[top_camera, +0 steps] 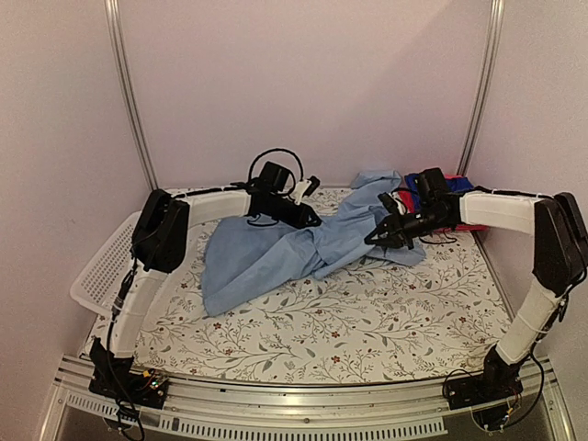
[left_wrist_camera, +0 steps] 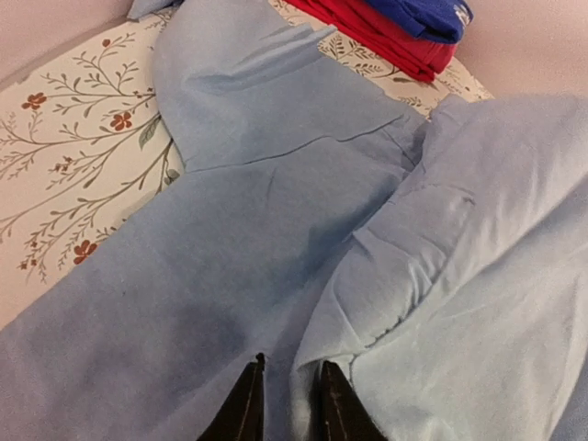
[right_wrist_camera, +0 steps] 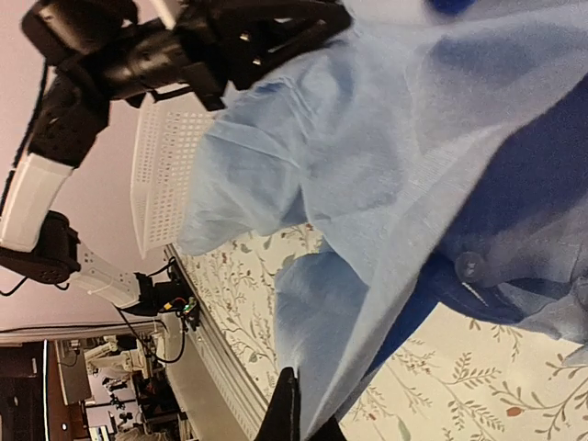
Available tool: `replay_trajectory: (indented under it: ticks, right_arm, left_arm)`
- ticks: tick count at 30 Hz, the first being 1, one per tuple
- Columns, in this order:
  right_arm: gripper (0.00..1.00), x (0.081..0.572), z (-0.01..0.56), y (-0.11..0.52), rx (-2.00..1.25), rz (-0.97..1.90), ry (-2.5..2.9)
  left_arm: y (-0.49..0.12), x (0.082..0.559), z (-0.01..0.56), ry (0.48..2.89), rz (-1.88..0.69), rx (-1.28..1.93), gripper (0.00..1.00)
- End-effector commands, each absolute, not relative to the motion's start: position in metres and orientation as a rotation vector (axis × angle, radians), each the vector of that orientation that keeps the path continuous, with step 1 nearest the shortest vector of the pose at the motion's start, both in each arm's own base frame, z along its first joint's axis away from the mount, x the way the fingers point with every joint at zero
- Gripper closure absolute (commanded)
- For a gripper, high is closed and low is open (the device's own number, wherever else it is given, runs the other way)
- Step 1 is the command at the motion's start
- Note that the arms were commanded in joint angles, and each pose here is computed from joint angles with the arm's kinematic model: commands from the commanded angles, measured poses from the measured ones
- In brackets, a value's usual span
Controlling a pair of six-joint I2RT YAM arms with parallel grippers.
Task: Fold and stack the mixed laundry pile
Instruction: Adjust the flattened shirt at the center of the board.
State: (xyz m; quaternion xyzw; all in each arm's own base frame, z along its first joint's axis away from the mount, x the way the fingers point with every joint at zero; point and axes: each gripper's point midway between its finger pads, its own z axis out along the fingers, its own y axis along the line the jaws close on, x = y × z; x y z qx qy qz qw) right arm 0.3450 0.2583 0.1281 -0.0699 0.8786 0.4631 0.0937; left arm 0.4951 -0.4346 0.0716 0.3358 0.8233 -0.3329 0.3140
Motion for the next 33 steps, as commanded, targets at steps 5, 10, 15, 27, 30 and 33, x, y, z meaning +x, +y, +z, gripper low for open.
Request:
replay_trajectory:
  ticks: [5, 10, 15, 27, 30, 33]
  right_arm:
    - [1.0, 0.279, 0.264, 0.242, -0.305, 1.593, 2.397]
    - [1.0, 0.218, 0.266, 0.224, -0.296, 1.62, 2.491]
    - [1.0, 0.163, 0.323, 0.22, -0.445, 1.811, 2.301]
    - [1.0, 0.108, 0.388, 0.216, -0.458, 2.037, 2.033]
    - [1.0, 0.137, 0.321, 0.216, -0.135, 1.905, 2.271]
    - [1.0, 0.168, 0.274, 0.213, 0.021, 1.742, 2.387]
  left_arm:
    - [-0.437, 0.443, 0.185, 1.926, -0.767, 1.041, 0.34]
    - [-0.388, 0.404, 0.205, 1.951, -0.693, 0.953, 0.0]
    - [-0.314, 0.381, 0.162, 2.234, -0.571, 0.713, 0.0]
    - [-0.307, 0.438, 0.107, 2.446, -0.377, 0.523, 0.0]
    - [-0.329, 0.464, 0.101, 2.433, -0.391, 0.582, 0.0]
    - [-0.342, 0.475, 0.068, 2.516, -0.373, 0.634, 0.0]
